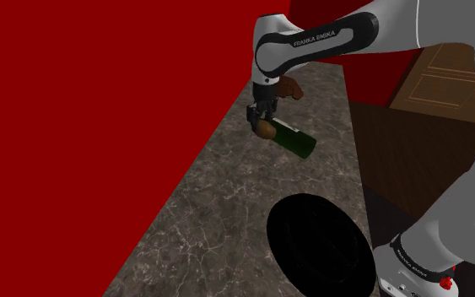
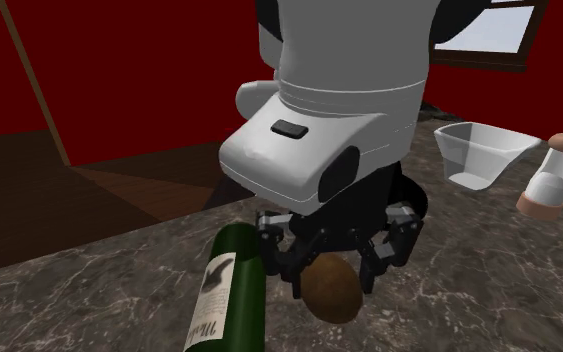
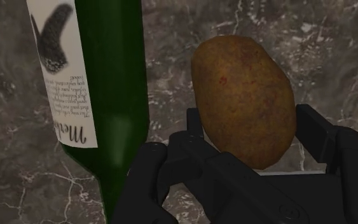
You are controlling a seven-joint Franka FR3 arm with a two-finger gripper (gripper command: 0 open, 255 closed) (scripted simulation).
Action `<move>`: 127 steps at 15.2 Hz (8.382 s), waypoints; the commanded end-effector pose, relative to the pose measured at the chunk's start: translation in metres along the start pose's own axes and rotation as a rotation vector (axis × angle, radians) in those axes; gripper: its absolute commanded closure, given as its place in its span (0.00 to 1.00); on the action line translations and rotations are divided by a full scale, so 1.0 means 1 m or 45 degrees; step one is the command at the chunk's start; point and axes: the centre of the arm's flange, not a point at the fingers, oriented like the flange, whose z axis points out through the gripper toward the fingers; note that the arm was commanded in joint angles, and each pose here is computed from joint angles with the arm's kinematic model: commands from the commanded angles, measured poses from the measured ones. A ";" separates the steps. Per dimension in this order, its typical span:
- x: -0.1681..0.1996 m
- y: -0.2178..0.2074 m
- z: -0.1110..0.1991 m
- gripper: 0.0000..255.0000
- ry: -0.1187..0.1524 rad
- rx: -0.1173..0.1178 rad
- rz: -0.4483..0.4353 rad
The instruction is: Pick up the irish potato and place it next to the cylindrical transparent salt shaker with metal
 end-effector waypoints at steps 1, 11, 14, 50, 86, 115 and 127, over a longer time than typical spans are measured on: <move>-0.001 0.000 -0.011 1.00 -0.001 0.000 0.000; -0.006 -0.003 -0.064 1.00 -0.001 0.000 0.000; -0.007 -0.004 -0.080 1.00 -0.001 0.000 0.000; -0.187 -0.207 -0.136 1.00 -0.001 0.000 0.000; -0.314 -0.359 -0.010 1.00 -0.001 0.000 0.000; -0.301 -0.351 0.134 1.00 -0.001 0.000 0.000; -0.301 -0.351 0.134 0.00 -0.001 0.000 0.000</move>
